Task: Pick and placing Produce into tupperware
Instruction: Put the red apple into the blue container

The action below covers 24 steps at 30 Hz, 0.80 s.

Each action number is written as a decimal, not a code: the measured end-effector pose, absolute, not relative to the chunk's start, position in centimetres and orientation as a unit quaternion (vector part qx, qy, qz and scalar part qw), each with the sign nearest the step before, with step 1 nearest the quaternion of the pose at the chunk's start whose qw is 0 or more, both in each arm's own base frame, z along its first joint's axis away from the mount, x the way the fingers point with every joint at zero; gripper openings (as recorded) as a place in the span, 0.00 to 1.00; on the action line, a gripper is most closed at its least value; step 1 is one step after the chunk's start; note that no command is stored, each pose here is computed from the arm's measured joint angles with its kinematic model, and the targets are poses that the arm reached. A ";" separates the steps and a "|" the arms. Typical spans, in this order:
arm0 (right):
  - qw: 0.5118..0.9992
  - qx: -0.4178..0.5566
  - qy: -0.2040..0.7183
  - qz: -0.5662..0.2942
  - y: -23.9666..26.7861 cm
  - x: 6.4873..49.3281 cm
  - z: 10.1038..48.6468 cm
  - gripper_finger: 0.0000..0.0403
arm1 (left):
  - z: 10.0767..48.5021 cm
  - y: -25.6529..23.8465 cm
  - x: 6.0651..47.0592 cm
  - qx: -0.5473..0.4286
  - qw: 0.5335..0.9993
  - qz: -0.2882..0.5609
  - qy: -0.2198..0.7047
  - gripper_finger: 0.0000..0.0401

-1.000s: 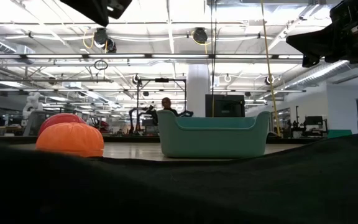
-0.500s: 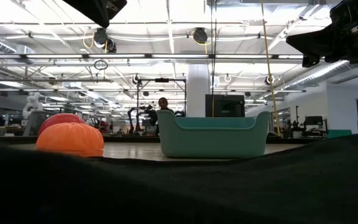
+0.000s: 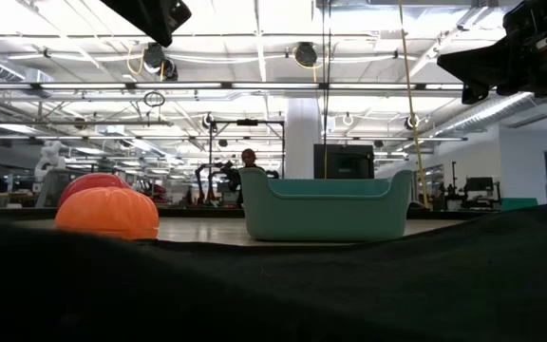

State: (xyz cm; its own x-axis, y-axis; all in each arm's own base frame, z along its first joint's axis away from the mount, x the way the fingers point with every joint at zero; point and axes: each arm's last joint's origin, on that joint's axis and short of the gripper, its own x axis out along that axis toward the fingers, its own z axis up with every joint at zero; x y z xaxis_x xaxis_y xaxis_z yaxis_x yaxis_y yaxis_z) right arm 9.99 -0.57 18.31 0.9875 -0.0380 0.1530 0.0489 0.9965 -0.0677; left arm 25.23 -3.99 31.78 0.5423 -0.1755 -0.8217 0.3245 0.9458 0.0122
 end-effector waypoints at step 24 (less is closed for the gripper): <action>0.996 -0.036 -0.076 -0.021 -0.6 10.0 18.3 0.00 | 27.1 -5.8 27.3 0.091 0.804 -0.164 0.564 0.71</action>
State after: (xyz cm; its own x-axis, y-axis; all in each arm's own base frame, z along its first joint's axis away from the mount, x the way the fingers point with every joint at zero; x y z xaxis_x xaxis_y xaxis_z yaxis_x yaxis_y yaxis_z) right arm 9.99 -0.57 18.30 0.9876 -0.0374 0.1522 0.0481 0.9966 -0.0675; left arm 27.29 -5.83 27.15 0.3102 -0.1613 -0.9369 0.3671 0.9294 -0.0384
